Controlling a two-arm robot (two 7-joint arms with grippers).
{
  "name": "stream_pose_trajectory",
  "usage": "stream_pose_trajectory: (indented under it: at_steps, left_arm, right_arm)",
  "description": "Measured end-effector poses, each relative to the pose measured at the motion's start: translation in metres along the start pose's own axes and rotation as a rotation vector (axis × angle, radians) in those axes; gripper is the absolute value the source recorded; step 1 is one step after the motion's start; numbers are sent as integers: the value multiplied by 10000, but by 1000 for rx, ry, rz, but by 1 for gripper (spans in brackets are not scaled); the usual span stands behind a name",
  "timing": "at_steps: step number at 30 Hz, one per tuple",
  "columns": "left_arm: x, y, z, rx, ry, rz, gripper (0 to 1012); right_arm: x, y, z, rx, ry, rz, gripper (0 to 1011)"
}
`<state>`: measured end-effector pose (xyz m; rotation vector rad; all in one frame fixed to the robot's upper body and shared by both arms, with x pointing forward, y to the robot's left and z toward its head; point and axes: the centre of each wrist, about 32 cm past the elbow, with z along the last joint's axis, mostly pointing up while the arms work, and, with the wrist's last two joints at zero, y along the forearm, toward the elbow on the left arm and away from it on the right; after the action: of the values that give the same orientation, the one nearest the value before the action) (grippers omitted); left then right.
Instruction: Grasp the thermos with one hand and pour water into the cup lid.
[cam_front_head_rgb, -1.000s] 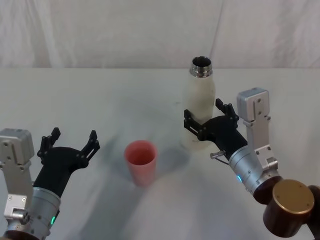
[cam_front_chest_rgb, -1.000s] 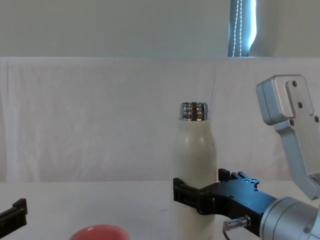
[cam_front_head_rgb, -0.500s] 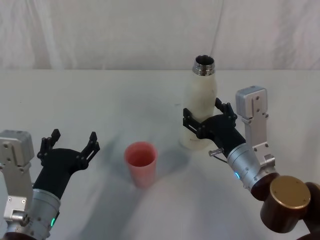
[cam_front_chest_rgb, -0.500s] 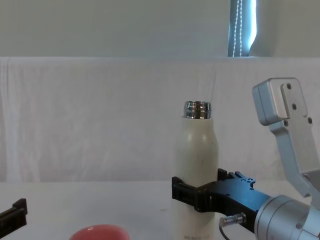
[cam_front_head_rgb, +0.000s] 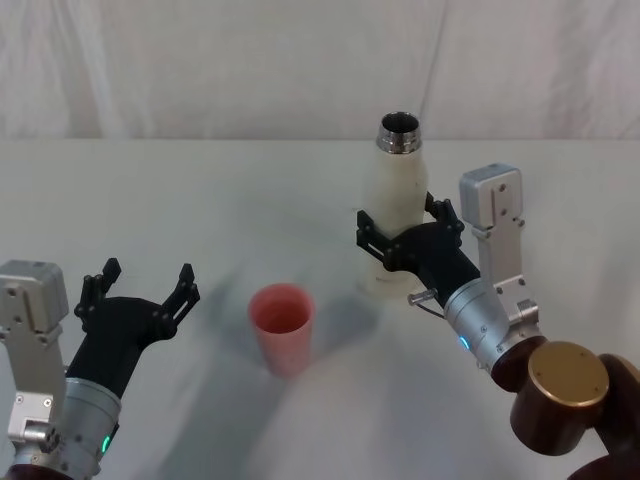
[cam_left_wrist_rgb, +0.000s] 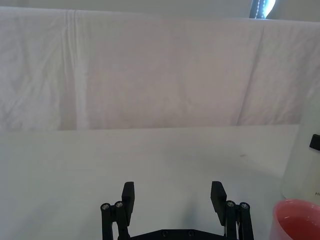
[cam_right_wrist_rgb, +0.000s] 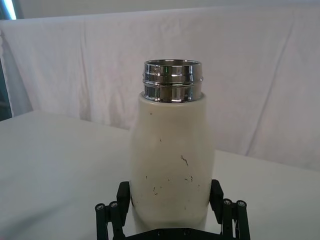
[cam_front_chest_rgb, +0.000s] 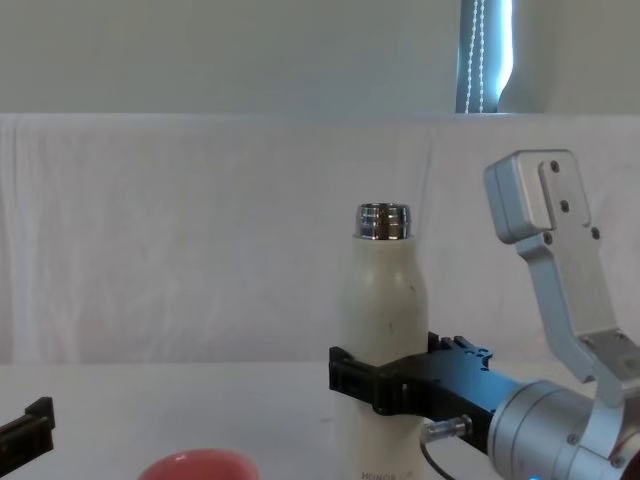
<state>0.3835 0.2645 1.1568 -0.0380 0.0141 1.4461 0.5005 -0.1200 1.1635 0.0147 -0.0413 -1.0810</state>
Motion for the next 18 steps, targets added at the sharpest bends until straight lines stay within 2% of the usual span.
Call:
stream_pose_trajectory:
  at_steps: [11,18]
  left_arm:
    - [0,0,0,0,0,0,1001]
    - [0,0,0,0,0,0,1001]
  right_arm:
    - [-9,47,-21,-13,0,2,1001]
    - [21,93,-39,-27,15,7,1001]
